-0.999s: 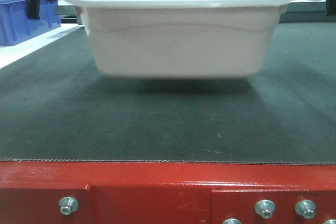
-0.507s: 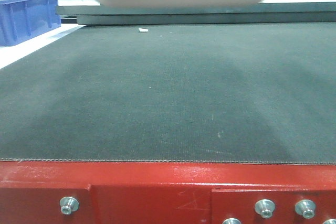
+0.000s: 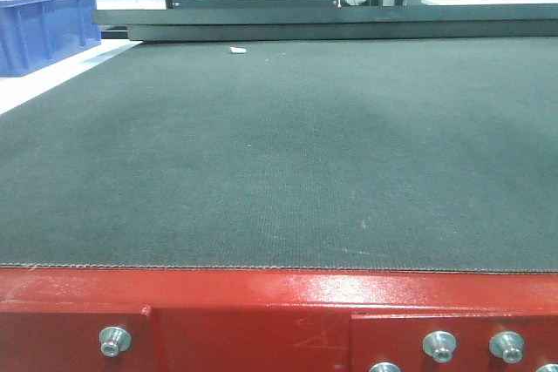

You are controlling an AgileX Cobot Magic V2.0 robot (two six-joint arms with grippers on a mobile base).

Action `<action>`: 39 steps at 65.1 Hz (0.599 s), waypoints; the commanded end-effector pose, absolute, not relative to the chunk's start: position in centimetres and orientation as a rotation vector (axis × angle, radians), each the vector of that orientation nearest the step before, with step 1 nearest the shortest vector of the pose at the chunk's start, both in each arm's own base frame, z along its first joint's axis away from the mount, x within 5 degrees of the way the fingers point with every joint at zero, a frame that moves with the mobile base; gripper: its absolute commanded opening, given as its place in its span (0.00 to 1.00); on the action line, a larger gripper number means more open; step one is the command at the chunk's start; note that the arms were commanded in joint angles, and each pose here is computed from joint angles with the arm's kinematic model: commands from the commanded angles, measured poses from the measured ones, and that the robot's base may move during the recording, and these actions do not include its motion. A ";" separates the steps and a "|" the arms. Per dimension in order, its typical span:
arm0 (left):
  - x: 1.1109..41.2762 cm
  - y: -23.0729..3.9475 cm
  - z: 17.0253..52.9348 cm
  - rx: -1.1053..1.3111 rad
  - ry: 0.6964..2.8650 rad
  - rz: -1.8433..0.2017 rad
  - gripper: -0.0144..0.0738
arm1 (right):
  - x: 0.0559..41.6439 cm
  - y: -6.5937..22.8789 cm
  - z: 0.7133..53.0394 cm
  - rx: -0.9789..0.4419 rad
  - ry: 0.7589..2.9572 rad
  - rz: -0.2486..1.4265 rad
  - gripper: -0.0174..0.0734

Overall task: Grab white bin and place on right shelf
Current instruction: 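Hold the bin raised with both grippers while stationary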

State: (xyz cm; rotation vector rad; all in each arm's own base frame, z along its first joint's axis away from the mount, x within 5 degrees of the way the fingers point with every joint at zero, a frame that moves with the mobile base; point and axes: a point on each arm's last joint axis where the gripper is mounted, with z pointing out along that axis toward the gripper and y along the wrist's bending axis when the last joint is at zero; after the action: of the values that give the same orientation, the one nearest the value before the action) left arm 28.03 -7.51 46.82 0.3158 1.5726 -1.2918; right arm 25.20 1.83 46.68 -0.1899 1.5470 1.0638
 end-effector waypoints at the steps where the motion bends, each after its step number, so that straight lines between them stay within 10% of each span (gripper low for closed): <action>1: 23.0 -9.4 49.5 0.668 1.450 -1.376 0.02 | 19.4 5.0 49.8 -0.587 1.394 1.276 0.32; 39: 19.4 -9.5 50.9 0.867 1.332 -1.225 0.02 | 15.6 5.9 48.9 -0.697 1.437 1.114 0.32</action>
State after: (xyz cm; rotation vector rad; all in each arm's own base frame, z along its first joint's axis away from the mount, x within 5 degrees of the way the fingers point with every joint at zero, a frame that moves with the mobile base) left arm 23.65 -7.39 49.82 0.5091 1.4301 -1.0813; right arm 20.33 2.77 47.04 -0.3226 1.5845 0.8335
